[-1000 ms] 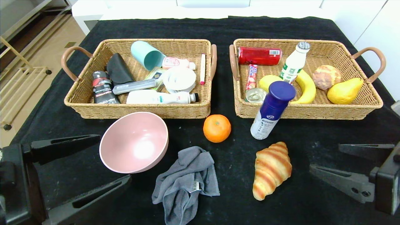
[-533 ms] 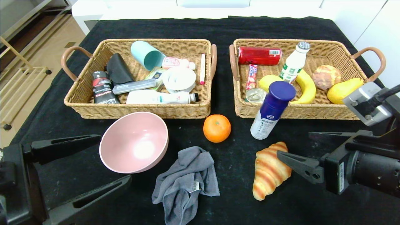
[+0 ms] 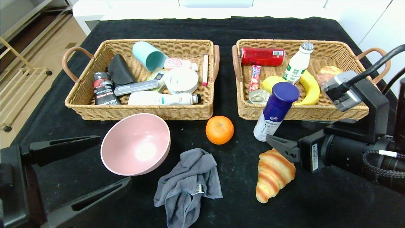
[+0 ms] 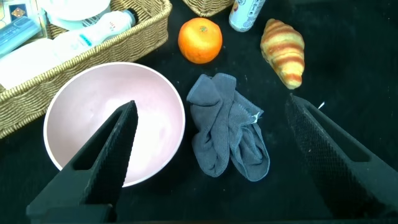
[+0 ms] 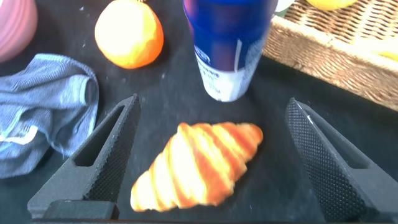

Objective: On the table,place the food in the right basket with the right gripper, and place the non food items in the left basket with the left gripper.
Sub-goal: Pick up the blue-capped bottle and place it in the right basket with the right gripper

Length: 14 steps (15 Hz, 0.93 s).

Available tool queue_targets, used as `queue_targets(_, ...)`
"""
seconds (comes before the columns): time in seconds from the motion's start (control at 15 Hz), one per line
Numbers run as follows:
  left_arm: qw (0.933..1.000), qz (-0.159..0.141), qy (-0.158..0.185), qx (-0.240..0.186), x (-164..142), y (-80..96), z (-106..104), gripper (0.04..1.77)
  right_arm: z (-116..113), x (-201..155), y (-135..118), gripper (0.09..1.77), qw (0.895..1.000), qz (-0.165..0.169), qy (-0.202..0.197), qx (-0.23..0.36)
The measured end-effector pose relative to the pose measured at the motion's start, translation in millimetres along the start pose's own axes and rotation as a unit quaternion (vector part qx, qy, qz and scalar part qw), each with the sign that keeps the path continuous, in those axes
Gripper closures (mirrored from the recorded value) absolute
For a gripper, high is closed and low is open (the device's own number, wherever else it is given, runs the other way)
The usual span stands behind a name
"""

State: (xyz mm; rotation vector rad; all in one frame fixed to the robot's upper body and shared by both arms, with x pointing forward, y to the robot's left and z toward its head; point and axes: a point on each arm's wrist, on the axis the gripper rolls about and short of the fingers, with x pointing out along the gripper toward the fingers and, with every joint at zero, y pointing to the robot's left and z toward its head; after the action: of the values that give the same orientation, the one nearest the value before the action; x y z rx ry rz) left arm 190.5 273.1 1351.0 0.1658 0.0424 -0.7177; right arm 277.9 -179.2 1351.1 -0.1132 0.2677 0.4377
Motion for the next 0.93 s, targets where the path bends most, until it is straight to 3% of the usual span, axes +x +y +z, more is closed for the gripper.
queue_targets(0.93,1.0000,0.001,-0.004,0.005,-1.9,-0.3,0.8,0.09,18.4,36.7,4.3,0.15,0.996,-0.050,-0.067,0.025)
